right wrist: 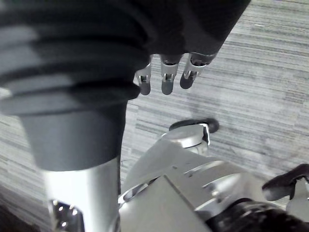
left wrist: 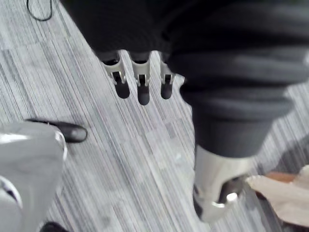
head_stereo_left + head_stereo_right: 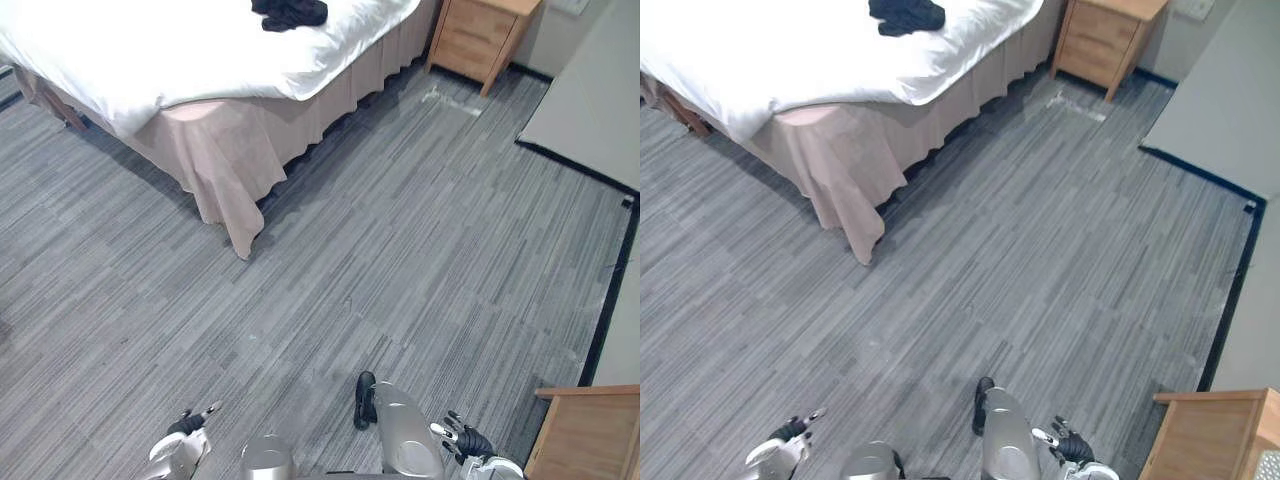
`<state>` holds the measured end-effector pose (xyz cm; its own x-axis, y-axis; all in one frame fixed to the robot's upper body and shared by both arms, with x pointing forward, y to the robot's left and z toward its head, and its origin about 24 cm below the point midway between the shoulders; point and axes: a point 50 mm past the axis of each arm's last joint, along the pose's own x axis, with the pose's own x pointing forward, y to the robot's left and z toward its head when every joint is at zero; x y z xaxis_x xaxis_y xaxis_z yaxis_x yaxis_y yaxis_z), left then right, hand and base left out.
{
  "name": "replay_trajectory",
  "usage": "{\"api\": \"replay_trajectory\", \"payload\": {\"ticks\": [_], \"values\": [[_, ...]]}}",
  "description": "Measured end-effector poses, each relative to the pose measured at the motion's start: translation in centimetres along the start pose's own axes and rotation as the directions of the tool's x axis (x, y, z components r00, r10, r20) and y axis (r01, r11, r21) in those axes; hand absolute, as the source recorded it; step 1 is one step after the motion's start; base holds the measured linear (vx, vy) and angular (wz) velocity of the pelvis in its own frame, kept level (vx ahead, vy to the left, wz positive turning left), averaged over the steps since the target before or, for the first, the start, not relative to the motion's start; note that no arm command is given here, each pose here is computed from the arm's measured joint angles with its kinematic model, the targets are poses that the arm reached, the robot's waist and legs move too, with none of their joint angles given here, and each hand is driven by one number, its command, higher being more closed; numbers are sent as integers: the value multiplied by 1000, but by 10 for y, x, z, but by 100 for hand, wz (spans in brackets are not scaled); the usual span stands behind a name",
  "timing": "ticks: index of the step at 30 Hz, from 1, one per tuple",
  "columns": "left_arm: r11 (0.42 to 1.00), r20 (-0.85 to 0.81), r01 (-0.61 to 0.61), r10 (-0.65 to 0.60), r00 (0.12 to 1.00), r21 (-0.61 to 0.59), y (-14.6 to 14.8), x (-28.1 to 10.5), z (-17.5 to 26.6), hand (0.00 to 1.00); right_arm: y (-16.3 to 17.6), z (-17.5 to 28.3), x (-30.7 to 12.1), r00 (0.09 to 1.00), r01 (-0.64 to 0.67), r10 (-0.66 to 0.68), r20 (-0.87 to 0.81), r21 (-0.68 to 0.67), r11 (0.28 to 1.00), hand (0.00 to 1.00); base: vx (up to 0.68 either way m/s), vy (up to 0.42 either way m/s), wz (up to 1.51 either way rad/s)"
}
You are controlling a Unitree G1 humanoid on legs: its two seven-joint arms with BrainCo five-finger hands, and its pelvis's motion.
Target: Tidy the bed and pick cloth on bed and put in laundry
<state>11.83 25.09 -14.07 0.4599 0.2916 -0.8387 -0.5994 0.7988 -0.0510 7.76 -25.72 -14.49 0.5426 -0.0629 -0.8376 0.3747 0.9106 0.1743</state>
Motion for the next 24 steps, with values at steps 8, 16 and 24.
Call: {"api": "replay_trajectory", "payload": {"ticks": [8,16,24], "values": [[999,-41,-10,8,999,-44,17,-9,-24,0,12,16,8,997,-75,73,-20,-122,990,0,342,-55,6],[996,-49,8,-13,999,-84,7,-4,-13,0,23,54,18,992,-96,110,68,-178,979,0,488,6,70],[996,-39,26,-23,999,80,3,-1,2,0,50,62,25,976,-183,189,103,-70,981,0,389,-114,84]]}}
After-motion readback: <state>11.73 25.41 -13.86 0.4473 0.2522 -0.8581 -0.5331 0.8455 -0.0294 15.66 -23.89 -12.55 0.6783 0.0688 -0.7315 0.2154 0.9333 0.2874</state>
